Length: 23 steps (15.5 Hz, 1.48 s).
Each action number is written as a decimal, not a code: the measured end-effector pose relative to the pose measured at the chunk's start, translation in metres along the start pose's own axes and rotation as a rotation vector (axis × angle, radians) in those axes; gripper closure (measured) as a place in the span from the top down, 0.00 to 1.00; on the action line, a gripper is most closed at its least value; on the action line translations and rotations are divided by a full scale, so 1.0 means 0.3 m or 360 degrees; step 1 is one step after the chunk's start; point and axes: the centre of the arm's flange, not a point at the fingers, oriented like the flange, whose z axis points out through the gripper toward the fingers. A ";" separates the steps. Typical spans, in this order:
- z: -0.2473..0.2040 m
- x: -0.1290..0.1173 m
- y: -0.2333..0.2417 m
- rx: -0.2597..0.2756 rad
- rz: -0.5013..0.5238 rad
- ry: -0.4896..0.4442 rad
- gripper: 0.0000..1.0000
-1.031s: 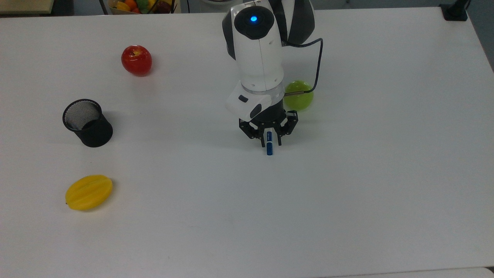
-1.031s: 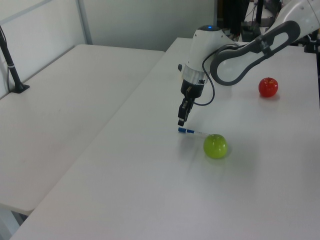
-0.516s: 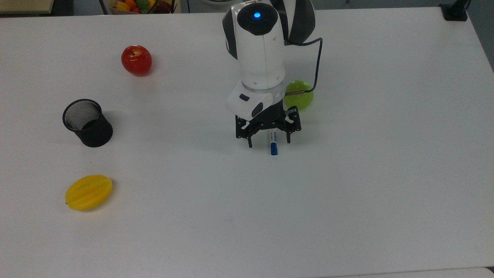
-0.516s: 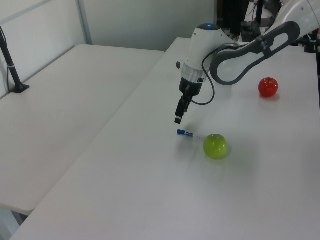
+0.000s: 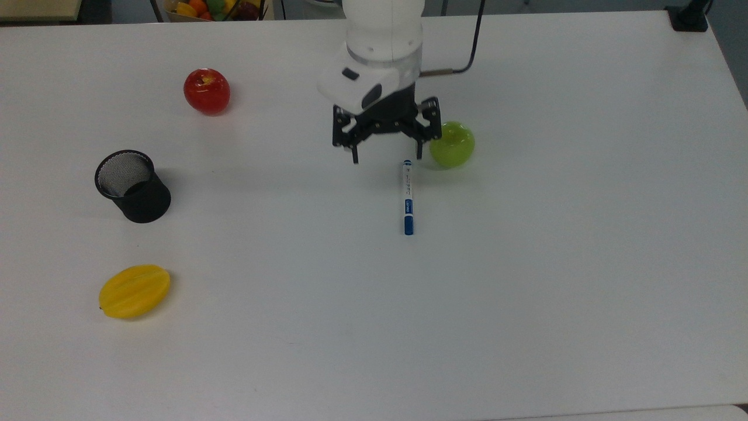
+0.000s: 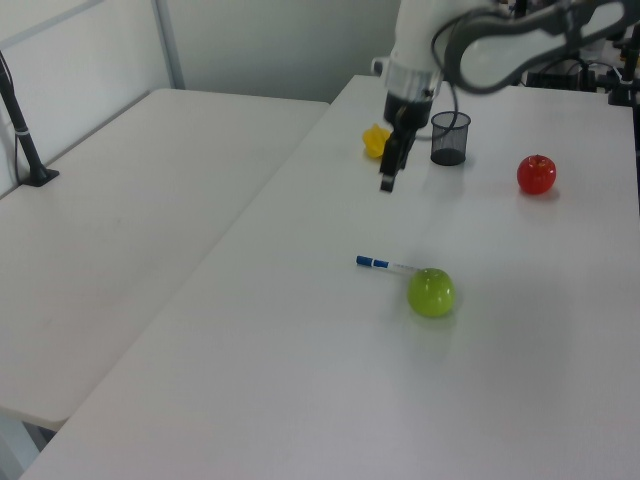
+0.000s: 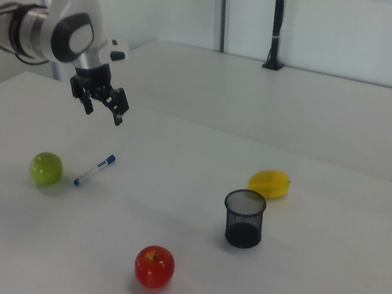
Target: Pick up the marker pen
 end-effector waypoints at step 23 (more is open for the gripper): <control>-0.585 -0.264 0.299 -0.0006 0.0098 -0.0152 1.00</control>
